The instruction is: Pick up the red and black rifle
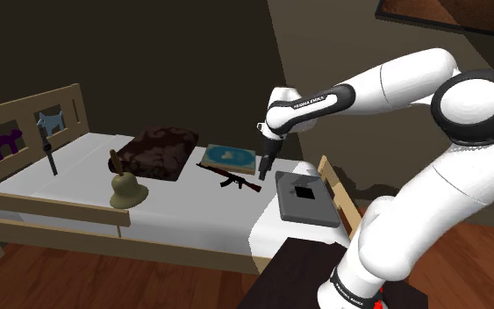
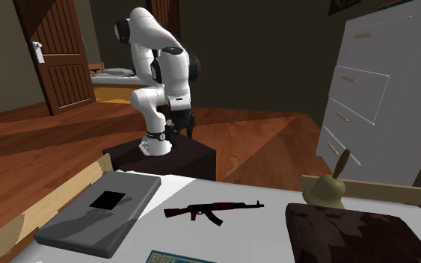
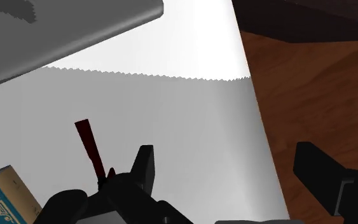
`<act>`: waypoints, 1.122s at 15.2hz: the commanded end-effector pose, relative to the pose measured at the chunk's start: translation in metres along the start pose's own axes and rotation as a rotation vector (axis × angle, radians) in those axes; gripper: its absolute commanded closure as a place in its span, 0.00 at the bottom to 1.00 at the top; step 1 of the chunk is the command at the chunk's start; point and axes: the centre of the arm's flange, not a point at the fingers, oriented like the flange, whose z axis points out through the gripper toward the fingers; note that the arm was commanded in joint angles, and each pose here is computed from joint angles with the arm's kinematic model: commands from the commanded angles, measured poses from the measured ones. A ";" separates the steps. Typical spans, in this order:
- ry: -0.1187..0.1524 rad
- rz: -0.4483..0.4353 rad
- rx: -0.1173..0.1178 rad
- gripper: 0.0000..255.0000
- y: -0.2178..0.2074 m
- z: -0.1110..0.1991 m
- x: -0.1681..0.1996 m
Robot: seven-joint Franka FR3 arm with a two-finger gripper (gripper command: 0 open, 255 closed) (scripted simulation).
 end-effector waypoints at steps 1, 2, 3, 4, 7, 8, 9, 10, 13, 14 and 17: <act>0.019 -0.041 -0.007 0.00 0.018 0.014 0.018; 0.027 -0.060 -0.009 0.00 0.025 0.021 0.026; 0.036 -0.079 -0.011 0.00 0.032 0.027 0.033; 0.045 -0.098 -0.013 0.00 0.039 0.033 0.041; 0.071 -0.156 -0.019 0.00 0.058 0.051 0.066; 0.080 -0.175 -0.021 0.00 0.065 0.057 0.075; 0.089 -0.194 -0.024 0.00 0.071 0.062 0.084; 0.097 -0.213 -0.026 0.00 0.077 0.068 0.093; 0.124 -0.271 -0.032 0.00 0.093 0.084 0.121; 0.132 -0.290 -0.034 0.00 0.099 0.090 0.131; 0.158 -0.348 -0.040 0.00 0.113 0.105 0.161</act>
